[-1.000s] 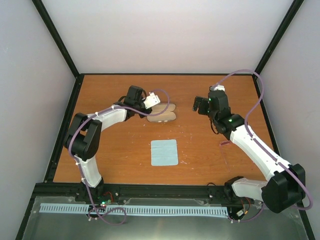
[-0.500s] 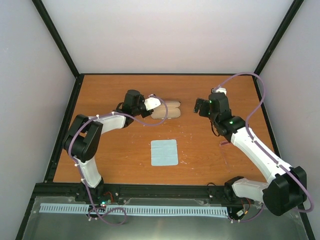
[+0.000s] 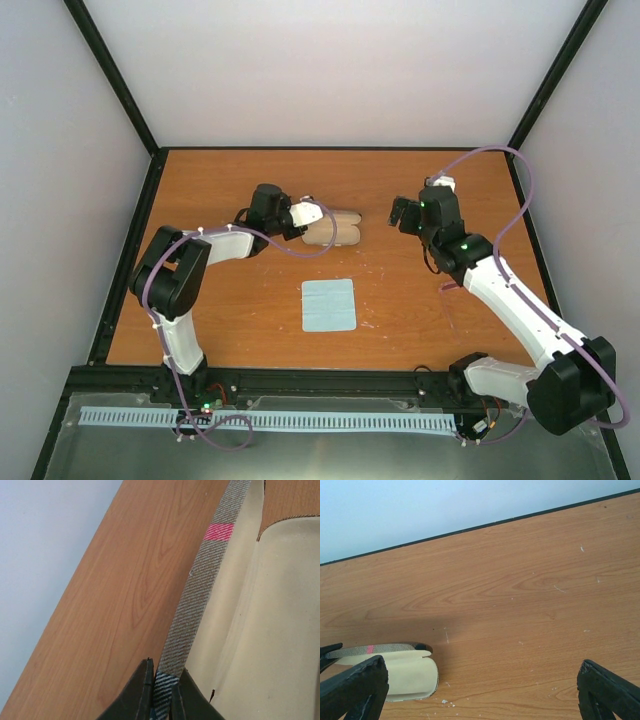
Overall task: Organize the sunglasses
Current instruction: Place the sunglasses case at the center of the board.
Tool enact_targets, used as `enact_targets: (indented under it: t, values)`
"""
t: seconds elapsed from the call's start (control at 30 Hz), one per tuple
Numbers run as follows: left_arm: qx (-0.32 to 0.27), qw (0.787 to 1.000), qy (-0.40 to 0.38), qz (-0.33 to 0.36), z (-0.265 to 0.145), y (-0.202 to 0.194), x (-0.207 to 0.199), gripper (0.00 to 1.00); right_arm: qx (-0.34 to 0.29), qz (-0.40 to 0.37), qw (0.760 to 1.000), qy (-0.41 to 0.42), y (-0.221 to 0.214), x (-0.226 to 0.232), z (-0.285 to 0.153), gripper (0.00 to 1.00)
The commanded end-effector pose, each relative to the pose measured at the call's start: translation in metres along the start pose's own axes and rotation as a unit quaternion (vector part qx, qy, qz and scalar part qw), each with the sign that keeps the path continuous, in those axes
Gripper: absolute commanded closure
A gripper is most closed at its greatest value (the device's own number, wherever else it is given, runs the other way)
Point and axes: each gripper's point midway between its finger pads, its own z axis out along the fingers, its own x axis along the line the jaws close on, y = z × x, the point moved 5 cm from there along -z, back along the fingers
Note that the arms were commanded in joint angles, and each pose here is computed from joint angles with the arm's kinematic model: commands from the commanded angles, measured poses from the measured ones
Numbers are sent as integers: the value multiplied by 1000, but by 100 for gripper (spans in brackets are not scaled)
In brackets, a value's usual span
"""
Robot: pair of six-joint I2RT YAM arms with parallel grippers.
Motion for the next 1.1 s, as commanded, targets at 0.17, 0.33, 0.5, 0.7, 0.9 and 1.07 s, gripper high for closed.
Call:
enact_targets:
  t: [0.17, 0.33, 0.5, 0.7, 0.9, 1.07]
  values:
    - [-2, 999, -34, 1, 1, -4, -17, 88, -11, 15, 1000, -10, 1, -5, -7, 0]
    - [9, 999, -41, -7, 0, -11, -24, 88, -11, 17, 1000, -10, 0, -6, -8, 0]
    - [12, 999, -44, -8, -1, -15, -29, 83, -8, 17, 1000, -9, -2, -6, -7, 0]
    - [13, 999, -46, -10, -2, -17, -32, 74, -4, 18, 1000, -9, -3, -6, -7, 0]
    - [24, 999, -32, -8, -3, -20, -28, 68, 0, 18, 1000, -9, -6, -7, -6, 0]
    - [40, 999, 3, -10, -4, -18, -14, 62, 4, 17, 1000, -5, -8, -6, -4, 0]
